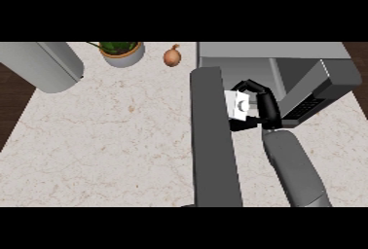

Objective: Pick up the milk, place it into the microwave and close the microwave

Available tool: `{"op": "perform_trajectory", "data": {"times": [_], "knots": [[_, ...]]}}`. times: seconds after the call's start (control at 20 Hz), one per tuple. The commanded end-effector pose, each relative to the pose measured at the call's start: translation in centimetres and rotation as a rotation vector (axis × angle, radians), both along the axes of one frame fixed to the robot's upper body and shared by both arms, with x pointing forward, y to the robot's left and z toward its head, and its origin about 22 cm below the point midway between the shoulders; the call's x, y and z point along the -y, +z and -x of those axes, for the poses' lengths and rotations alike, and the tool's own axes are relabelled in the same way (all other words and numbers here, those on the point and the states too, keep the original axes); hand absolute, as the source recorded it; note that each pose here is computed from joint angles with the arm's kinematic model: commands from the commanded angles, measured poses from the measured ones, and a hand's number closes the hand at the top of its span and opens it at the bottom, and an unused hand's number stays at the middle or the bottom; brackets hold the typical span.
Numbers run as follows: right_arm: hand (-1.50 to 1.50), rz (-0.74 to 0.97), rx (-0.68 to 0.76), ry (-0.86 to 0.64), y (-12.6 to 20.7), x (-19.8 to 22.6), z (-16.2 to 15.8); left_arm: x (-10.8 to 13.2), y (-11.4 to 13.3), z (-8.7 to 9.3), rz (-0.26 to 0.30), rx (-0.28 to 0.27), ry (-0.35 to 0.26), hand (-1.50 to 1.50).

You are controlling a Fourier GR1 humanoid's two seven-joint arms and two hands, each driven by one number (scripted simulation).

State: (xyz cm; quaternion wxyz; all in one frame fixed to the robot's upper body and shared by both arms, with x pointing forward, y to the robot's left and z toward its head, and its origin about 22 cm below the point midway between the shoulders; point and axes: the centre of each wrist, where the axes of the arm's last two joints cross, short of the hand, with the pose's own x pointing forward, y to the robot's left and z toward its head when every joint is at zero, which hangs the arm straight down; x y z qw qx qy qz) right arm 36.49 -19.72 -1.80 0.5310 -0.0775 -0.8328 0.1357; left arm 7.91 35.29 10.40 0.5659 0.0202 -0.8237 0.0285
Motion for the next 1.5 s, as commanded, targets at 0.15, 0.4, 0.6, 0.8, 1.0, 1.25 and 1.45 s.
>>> {"op": "perform_trajectory", "data": {"times": [0.15, 0.4, 0.6, 0.8, 1.0, 1.25, 1.45], "knots": [[1.50, 0.143, -0.011, -0.106, 2.7, -1.4, -4.7, -1.0, -1.1, -1.2, -0.009, -0.010, -0.011, -1.50], [1.50, 0.221, -0.019, -0.164, 1.9, -0.9, -5.1, -0.9, -0.9, -1.1, -0.010, 0.004, -0.032, -1.50], [1.50, 0.226, -0.015, -0.234, 5.3, -1.2, -7.3, -0.6, -0.7, -2.9, -0.001, 0.020, -0.045, -1.50], [1.50, 0.266, 0.031, -0.331, 5.3, 2.5, -7.3, -0.6, -1.1, -1.8, 0.011, 0.017, -0.076, -1.50], [1.50, 0.354, 0.113, -0.430, 6.6, 1.3, -8.0, -0.5, -1.1, -2.6, 0.001, 0.010, -0.072, -1.50], [1.50, 0.428, 0.153, -0.455, 5.3, 4.1, -7.3, -1.4, -0.6, -3.5, -0.013, 0.016, -0.075, -1.50], [1.50, 0.530, 0.129, -0.489, 5.0, 5.3, -7.0, -0.7, -0.4, -4.0, -0.005, 0.025, -0.103, -1.50]]}}
